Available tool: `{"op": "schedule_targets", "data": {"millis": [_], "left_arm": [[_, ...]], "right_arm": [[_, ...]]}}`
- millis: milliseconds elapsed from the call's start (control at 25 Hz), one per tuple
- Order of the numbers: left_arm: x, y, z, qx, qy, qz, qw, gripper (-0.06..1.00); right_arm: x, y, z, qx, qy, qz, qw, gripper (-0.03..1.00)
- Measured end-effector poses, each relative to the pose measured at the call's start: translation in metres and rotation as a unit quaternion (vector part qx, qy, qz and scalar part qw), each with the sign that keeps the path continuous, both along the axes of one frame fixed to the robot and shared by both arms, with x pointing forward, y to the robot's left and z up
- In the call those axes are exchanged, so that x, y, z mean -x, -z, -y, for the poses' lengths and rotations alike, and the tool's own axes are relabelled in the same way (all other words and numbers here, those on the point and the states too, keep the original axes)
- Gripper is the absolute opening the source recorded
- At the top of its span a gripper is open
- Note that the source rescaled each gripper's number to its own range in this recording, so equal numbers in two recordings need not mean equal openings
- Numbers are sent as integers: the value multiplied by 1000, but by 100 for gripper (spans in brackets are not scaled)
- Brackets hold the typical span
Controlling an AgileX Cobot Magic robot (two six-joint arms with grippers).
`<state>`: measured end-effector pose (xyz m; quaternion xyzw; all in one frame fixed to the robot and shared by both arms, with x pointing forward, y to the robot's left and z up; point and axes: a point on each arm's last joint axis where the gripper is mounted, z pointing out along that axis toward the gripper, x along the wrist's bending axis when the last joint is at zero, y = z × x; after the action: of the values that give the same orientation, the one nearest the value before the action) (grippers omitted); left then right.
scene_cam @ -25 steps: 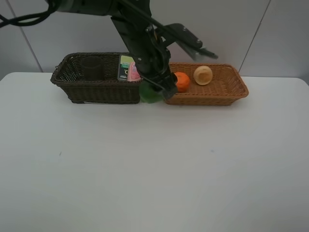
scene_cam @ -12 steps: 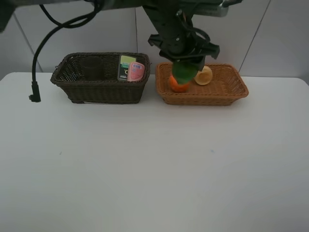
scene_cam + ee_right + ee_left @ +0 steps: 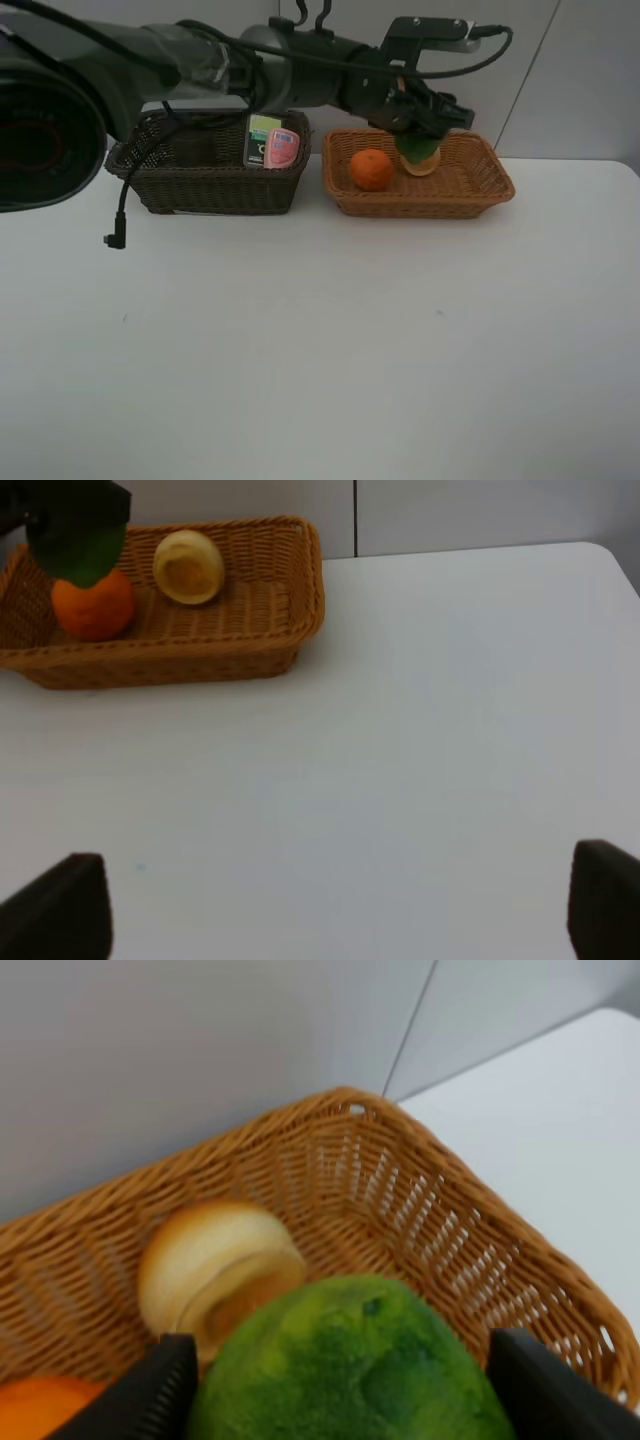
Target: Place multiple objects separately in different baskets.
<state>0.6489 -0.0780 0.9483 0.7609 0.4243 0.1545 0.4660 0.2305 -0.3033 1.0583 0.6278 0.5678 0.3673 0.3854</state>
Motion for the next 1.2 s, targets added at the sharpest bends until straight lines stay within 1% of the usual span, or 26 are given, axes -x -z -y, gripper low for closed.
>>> {"op": "schedule_targets", "data": {"millis": [160, 240, 360, 480, 680, 720, 840, 920, 1080, 1200], "left_arm": [[-4, 25, 4, -5, 8, 13, 1000, 77], [-5, 36, 4, -14, 15, 18, 1000, 77], [-5, 49, 5, -25, 20, 18, 999, 77], [-5, 54, 5, -25, 21, 20, 999, 77], [-6, 52, 6, -16, 21, 30, 999, 77], [-6, 52, 6, -16, 21, 31, 999, 79], [-7, 51, 7, -11, 21, 36, 999, 94], [-7, 50, 7, -10, 21, 37, 999, 98], [-7, 46, 6, -10, 21, 37, 999, 100], [-4, 33, 4, -24, 21, 22, 999, 100]], "right_arm": [[0, 0, 0, 0, 0, 0, 1000, 97], [0, 0, 0, 0, 0, 0, 1000, 97], [0, 0, 0, 0, 0, 0, 1000, 97], [0, 0, 0, 0, 0, 0, 1000, 97], [0, 0, 0, 0, 0, 0, 1000, 97], [0, 0, 0, 0, 0, 0, 1000, 97], [0, 0, 0, 0, 0, 0, 1000, 97], [0, 0, 0, 0, 0, 0, 1000, 97], [0, 0, 0, 0, 0, 0, 1000, 97], [0, 0, 0, 0, 0, 0, 1000, 97]]}}
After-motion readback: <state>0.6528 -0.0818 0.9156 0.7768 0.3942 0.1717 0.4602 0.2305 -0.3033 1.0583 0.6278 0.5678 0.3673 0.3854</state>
